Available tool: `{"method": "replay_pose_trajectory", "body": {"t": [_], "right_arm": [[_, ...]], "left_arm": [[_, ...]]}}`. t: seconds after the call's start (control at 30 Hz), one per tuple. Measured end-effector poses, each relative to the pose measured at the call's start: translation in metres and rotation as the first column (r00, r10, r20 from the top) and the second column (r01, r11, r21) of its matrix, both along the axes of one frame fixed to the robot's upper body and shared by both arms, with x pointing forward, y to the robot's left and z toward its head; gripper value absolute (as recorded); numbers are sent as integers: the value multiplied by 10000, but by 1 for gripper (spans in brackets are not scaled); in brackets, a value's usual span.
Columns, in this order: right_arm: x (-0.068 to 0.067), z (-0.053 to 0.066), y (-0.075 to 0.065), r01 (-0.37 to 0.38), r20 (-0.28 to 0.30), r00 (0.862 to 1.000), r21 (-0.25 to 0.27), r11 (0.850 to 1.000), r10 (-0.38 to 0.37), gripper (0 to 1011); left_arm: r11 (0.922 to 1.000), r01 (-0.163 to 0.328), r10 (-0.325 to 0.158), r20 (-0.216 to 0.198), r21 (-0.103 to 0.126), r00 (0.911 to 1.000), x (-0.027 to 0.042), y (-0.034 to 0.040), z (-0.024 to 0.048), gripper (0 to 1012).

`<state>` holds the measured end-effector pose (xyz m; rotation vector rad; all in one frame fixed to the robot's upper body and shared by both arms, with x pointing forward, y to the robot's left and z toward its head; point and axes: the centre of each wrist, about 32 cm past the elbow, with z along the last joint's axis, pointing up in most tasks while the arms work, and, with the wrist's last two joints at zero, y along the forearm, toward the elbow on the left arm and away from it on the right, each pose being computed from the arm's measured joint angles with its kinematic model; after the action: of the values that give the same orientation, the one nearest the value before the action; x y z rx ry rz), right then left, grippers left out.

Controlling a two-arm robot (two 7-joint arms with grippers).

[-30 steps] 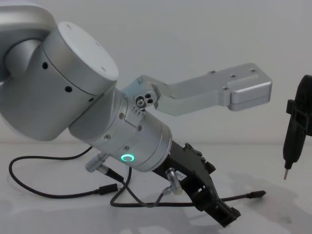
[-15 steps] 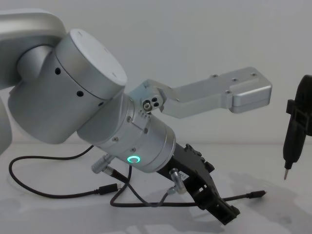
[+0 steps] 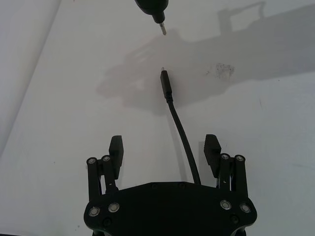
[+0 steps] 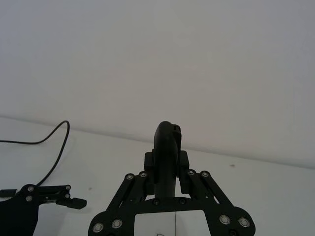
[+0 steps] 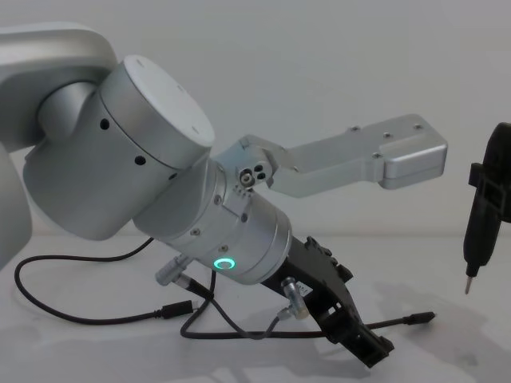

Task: Pick up the data cable with the one hand.

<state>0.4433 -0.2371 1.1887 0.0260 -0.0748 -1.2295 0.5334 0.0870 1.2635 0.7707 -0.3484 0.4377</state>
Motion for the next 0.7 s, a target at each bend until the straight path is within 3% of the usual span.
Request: {"method": "replay_pose_trajectory", "body": {"t": [0.23,0.7], "right_arm": [[0,0,0,0,0,10000,0,10000,0,268],[0,0,0,0,0,10000,0,10000,0,268]], "left_arm": [[10000,-4,4,26,3,10000,7,-5,-5,908],[10000,-7,7,43,7,10000,12,-11,-12,504]]}}
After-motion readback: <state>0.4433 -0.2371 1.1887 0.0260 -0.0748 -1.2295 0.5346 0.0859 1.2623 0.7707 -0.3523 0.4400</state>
